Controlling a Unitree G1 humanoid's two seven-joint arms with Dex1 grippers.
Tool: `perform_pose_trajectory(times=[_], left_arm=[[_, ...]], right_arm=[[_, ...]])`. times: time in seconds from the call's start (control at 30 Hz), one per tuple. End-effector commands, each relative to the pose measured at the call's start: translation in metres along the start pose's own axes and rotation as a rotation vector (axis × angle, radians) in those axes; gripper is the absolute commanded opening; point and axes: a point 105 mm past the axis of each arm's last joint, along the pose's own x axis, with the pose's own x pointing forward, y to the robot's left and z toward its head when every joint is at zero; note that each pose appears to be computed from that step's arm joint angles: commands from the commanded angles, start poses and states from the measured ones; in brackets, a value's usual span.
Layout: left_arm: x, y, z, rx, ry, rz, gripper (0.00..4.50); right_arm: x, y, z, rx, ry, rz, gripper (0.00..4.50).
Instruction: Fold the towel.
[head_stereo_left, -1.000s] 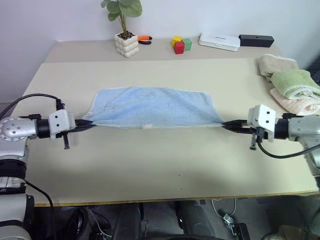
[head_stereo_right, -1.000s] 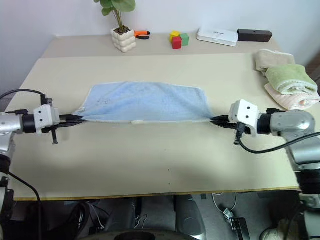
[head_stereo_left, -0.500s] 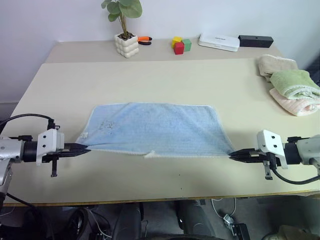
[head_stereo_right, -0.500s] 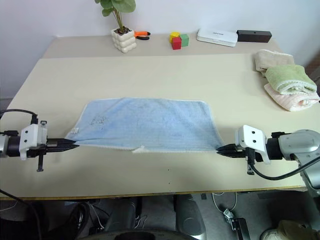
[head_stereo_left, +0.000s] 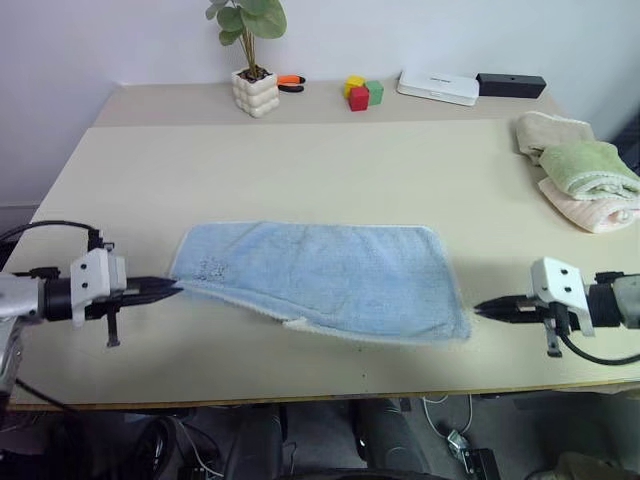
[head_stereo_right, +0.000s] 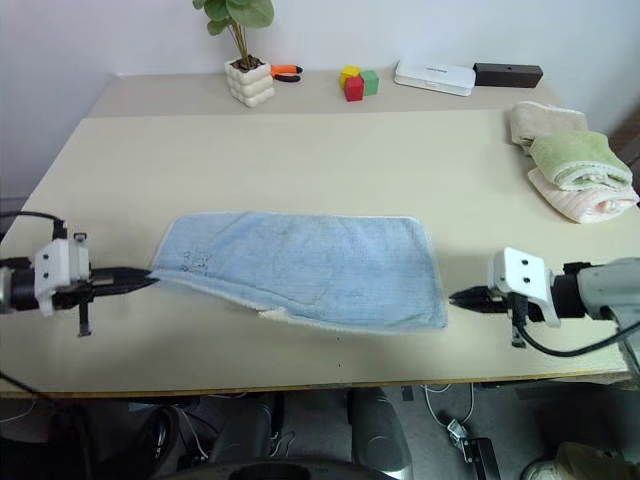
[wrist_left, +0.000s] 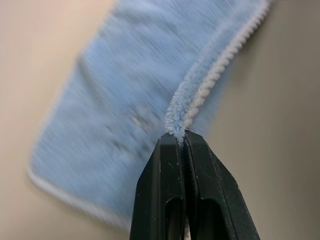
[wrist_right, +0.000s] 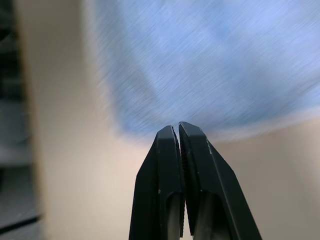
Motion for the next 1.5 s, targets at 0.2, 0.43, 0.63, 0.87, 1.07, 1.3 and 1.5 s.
perform_pose_trajectory(times=[0.2,0.43,0.63,0.87,1.07,1.3,1.5], left_arm=[[0.012,0.023,0.004,0.027,-0.014,0.03,0.0],[0.017,0.013,0.001,0.017,-0.026,0.008,0.0],[0.017,0.012,0.002,0.017,-0.028,0.007,0.0],[0.02,0.012,0.0,0.009,-0.031,0.005,0.0],[0.02,0.011,-0.001,0.005,-0.03,0.004,0.0],[0.02,0.01,-0.001,0.01,-0.025,0.002,0.0],[0.018,0.005,-0.002,0.001,-0.013,-0.015,0.0]], right_arm=[[0.005,-0.022,0.008,-0.059,-0.022,-0.059,0.07],[0.008,-0.01,0.017,0.066,-0.096,-0.073,0.86],[0.001,0.018,0.018,-0.006,-0.034,0.006,3.7],[0.019,0.049,0.008,-0.256,0.024,0.082,4.14],[0.027,0.045,-0.009,-0.373,0.095,0.058,4.14],[0.029,0.037,-0.019,-0.385,0.134,0.057,1.5],[0.026,0.04,-0.008,-0.329,0.072,0.096,0.03]])
